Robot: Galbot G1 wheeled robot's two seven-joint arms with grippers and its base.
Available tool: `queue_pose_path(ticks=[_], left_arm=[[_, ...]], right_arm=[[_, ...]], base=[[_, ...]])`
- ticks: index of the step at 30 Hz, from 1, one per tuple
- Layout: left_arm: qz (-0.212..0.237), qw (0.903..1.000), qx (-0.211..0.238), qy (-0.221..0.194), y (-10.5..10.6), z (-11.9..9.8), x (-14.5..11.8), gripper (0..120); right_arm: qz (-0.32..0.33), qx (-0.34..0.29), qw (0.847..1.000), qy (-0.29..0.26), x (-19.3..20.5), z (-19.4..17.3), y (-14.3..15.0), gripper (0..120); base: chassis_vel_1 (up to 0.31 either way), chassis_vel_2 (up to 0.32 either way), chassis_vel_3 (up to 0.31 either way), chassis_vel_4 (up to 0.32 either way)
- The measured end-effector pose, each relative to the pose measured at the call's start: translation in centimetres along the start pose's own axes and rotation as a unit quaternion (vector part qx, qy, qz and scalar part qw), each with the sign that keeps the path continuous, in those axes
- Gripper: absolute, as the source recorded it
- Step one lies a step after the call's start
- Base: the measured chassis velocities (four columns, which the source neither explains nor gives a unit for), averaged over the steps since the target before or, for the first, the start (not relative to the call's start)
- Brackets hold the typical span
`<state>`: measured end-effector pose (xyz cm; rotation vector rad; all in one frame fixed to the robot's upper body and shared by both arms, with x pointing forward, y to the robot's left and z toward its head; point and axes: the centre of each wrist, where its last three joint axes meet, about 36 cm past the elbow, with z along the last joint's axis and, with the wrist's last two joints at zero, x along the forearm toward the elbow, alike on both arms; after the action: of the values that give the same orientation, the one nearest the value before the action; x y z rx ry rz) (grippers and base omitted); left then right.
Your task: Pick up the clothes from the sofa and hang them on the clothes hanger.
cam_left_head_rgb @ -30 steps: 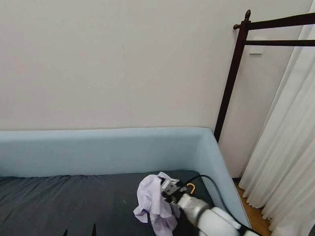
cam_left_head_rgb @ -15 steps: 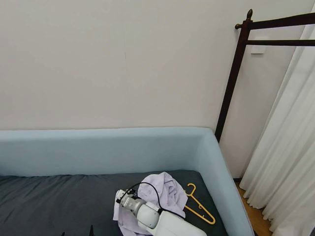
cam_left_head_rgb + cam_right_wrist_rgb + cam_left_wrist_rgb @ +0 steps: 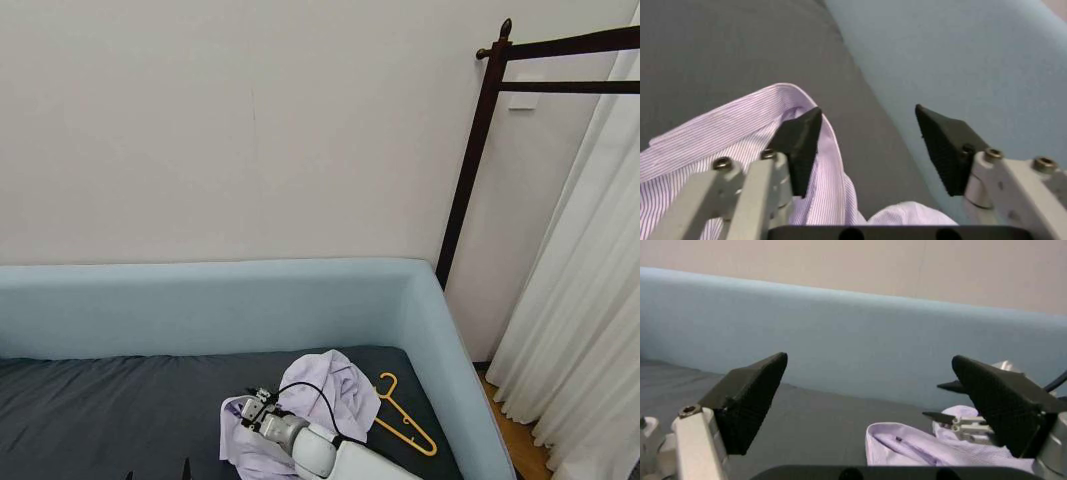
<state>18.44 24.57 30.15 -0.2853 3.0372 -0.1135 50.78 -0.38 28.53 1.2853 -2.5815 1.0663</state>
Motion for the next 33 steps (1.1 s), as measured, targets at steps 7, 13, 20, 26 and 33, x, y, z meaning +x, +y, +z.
queue_pose_path(ticks=[7, 13, 20, 26, 33], left_arm=[[-0.001, 1.0, -0.001, 0.003, 0.1, 0.2, 0.1, 97], [0.001, 1.0, 0.001, 0.007, -0.1, 0.5, 0.2, 98], [0.003, 0.9999, 0.003, 0.011, -0.3, 0.7, 0.4, 98], [0.003, 0.9999, 0.005, 0.013, -0.4, 0.8, 0.6, 98], [0.004, 0.9999, 0.002, 0.012, -0.2, 0.6, 0.6, 98]], right_arm=[[0.04, -0.17, 0.984, 0.041, 6.1, 1.0, -2.1, 84], [0.035, -0.27, 0.959, 0.083, 10.2, 2.5, -2.0, 100], [0.015, -0.34, 0.935, 0.099, 12.1, 4.3, 0.5, 100], [0.01, -0.36, 0.929, 0.087, 11.2, 5.5, 2.1, 100], [0.023, -0.401, 0.913, 0.076, 9.1, 6.2, 2.4, 100]], base=[[0.0, 0.0, 0.0, 0.0], [0.0, 0.0, 0.0, 0.0], [0.0, 0.0, 0.0, 0.0], [0.0, 0.0, 0.0, 0.0], [0.0, 0.0, 0.0, 0.0]])
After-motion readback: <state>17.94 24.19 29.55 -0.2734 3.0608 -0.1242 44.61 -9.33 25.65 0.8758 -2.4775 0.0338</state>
